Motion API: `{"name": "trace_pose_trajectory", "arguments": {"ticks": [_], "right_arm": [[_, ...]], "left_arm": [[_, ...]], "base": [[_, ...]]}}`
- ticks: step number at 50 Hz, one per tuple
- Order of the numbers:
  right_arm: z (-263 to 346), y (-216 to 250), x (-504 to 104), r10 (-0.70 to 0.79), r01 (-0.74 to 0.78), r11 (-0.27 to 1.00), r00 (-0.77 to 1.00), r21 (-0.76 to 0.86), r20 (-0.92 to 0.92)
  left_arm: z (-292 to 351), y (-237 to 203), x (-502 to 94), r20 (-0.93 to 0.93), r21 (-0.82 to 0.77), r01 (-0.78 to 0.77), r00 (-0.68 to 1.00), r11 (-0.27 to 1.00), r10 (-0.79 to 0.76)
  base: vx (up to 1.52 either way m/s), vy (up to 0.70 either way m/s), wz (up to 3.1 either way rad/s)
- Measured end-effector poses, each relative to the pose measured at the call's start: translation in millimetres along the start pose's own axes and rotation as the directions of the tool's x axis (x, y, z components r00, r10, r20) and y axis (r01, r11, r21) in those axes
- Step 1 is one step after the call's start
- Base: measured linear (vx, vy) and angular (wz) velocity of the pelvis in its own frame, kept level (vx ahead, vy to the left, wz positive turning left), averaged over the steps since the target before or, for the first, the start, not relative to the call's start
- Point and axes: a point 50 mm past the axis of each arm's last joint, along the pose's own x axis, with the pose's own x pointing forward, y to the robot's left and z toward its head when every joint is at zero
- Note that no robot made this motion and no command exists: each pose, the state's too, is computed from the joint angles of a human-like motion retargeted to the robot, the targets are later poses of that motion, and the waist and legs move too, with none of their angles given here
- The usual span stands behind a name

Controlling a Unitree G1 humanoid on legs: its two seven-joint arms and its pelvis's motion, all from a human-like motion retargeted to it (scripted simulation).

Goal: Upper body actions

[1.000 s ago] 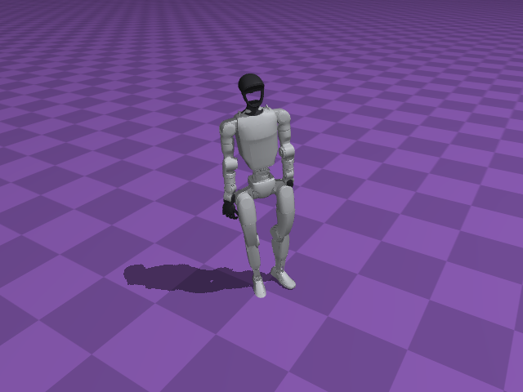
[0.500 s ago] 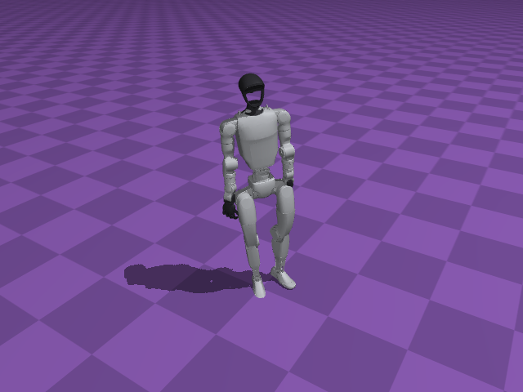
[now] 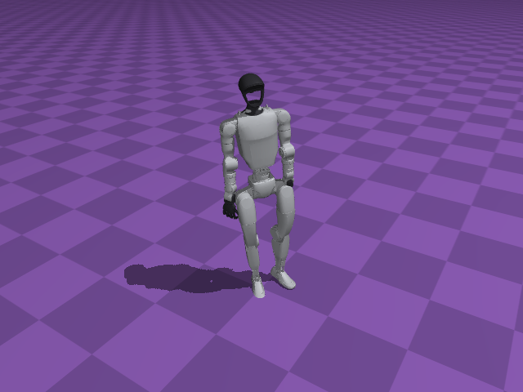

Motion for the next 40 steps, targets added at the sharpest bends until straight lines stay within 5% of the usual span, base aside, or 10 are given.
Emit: {"name": "trace_pose_trajectory", "arguments": {"ticks": [40], "right_arm": [[-0.5,0.5,0.1,-0.003,0.003,1.0,1.0,-0.013,-0.006]], "left_arm": [[0.0,-2.1,0.1,0.002,-0.005,0.005,1.0,1.0,-0.005]], "base": [[0.0,0.0,0.0]]}}
